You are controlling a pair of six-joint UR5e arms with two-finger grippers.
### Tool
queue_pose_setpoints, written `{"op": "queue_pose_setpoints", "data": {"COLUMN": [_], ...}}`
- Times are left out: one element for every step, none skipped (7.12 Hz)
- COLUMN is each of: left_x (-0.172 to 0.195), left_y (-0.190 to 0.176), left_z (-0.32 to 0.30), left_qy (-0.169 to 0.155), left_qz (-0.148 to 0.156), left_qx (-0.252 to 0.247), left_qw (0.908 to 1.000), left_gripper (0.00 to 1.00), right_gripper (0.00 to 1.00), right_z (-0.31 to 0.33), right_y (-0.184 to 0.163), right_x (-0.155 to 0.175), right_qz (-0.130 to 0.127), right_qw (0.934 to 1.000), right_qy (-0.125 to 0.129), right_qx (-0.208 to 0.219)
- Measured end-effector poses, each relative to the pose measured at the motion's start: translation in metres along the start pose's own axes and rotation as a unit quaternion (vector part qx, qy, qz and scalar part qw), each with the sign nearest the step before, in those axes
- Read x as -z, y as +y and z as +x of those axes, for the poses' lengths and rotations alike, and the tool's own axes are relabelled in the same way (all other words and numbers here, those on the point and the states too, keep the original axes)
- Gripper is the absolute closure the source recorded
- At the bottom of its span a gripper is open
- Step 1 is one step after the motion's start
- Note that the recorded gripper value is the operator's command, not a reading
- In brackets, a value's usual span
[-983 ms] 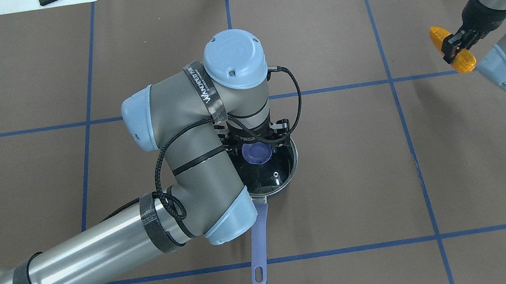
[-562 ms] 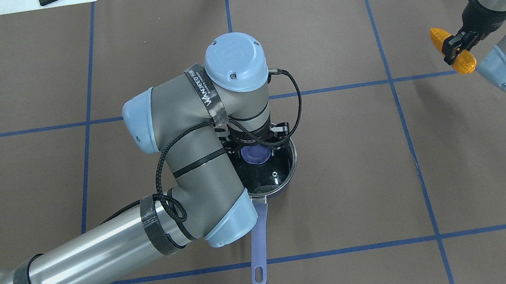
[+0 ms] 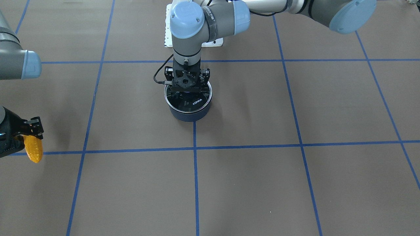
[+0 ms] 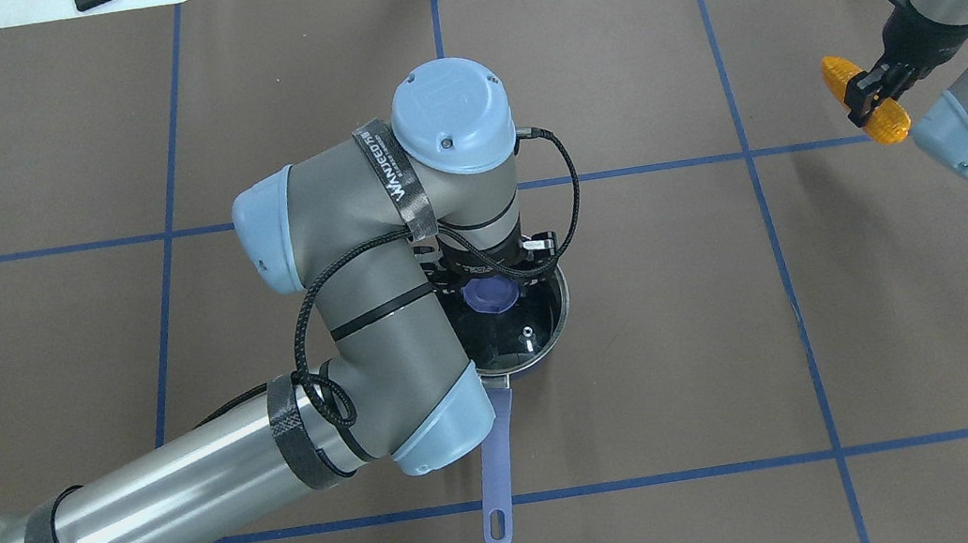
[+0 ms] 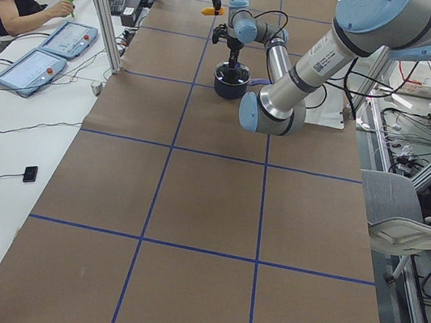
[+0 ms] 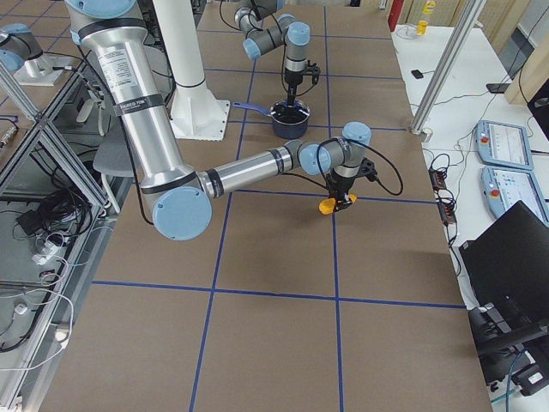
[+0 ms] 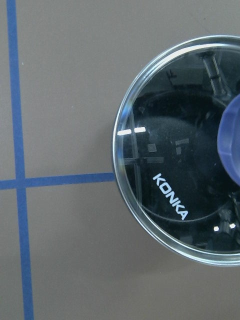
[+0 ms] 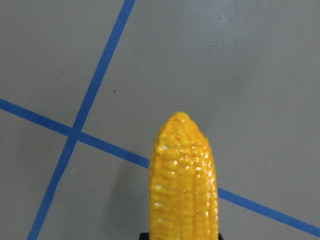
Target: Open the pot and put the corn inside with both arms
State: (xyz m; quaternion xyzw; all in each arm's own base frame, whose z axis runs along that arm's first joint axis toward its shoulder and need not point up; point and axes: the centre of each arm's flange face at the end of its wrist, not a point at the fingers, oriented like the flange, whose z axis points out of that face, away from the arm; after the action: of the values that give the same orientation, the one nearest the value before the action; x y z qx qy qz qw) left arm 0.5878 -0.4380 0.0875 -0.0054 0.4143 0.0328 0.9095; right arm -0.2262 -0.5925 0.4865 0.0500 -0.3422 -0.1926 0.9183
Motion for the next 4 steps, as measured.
{"op": "queue_pose_setpoints", "data": {"left_x": [0.005,0.013,0.020,0.028], "left_y": [0.001,0.000,-0.005,-0.013], "left_z": [0.000,-0.002,-0.006,-0.014], "left_qy": [0.004,0.008,0.009,0.005], "left_qz": [0.002,0.006,0.011,0.015], "left_qx": [0.000,-0.002,-0.001,-0.005], "left_qw": [1.0000,0.9999,0.9999,0.9999], "left_gripper": [0.44,0.44,0.44,0.44], "right_gripper": [0.78,0.78,0.78,0.78], "right_z": [-0.005,-0.018,-0.041,-0.073], "right_y": [-0.002,-0.006,-0.008,-0.009], "right_x": [0.003,0.009,0.018,0.028], "right_qz": [0.003,0.008,0.014,0.020], "right_qw": [1.0000,0.9999,0.9996,0.9990], "right_qy": [-0.002,-0.008,-0.017,-0.031], "right_qx": [0.003,0.009,0.017,0.025]}}
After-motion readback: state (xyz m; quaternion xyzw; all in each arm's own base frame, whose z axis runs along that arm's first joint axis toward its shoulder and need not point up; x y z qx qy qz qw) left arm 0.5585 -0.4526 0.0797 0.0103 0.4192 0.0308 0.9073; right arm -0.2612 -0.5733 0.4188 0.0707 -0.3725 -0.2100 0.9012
